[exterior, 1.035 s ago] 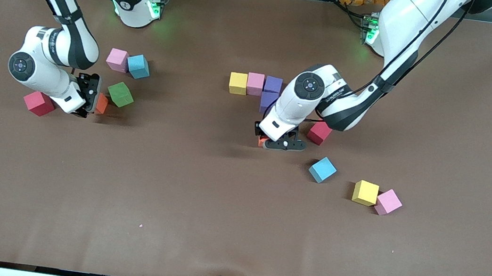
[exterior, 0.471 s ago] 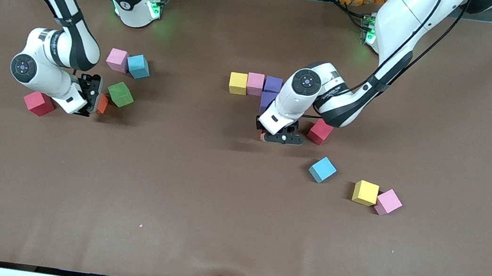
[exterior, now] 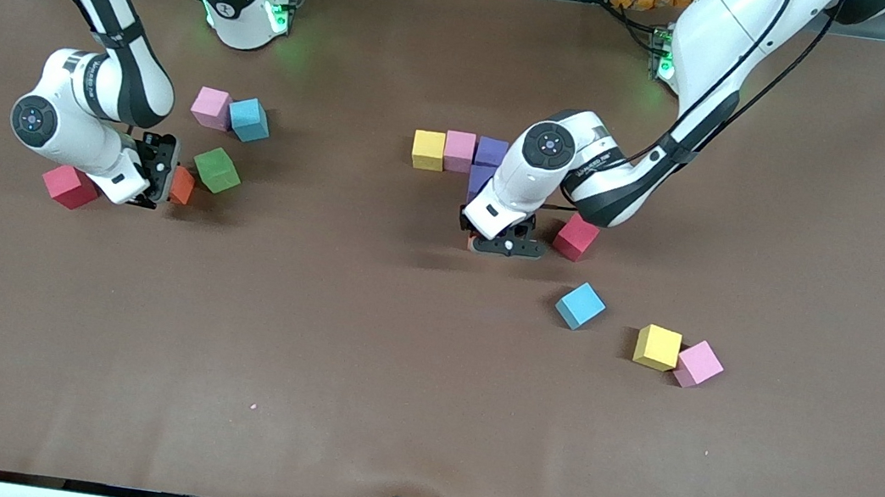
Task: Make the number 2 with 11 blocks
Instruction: 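Lower the orange cube below blue while the right gripper grasps orange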
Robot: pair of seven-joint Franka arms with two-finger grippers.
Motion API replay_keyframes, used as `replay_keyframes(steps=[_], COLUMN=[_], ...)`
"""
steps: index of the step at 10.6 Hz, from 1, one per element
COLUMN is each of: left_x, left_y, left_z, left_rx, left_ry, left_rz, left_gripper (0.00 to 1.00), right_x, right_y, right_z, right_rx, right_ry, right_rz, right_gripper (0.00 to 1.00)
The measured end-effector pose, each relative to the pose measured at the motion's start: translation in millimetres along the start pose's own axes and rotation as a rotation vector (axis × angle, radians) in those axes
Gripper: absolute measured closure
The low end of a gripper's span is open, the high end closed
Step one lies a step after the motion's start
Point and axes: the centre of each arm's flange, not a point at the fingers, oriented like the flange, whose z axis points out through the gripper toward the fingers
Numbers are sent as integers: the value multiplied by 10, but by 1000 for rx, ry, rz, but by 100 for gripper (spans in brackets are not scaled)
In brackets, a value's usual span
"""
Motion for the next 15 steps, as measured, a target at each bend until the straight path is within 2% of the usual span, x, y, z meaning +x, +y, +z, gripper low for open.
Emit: replay_keyframes(steps=[2,3,6,8,11,15], left_x=[-82,-104,-178,-208,-248,-265], left_y=[17,19,69,91,92,95], left_z=[47,61,80,87,111,117], left_rx=[7,10,11,12,15,15], left_ry=[-10,-12,-16,-18,-22,-23], left_rz=[11,13,18,10,15,17], left_gripper=[45,45,45,45,45,45], right_x=[0,1,87,369,992,1581], right_y=[1,9,61,179,359,321], right_z=[-2,-19,-96,-319,-707,-822], right_rx=[-1,-4,-26,-76,-163,-189], right_ry=[2,2,1,1,0,-3], right_rz=[2,2,-16,-69,-173,-208], right_gripper=[29,39,44,44,44,44])
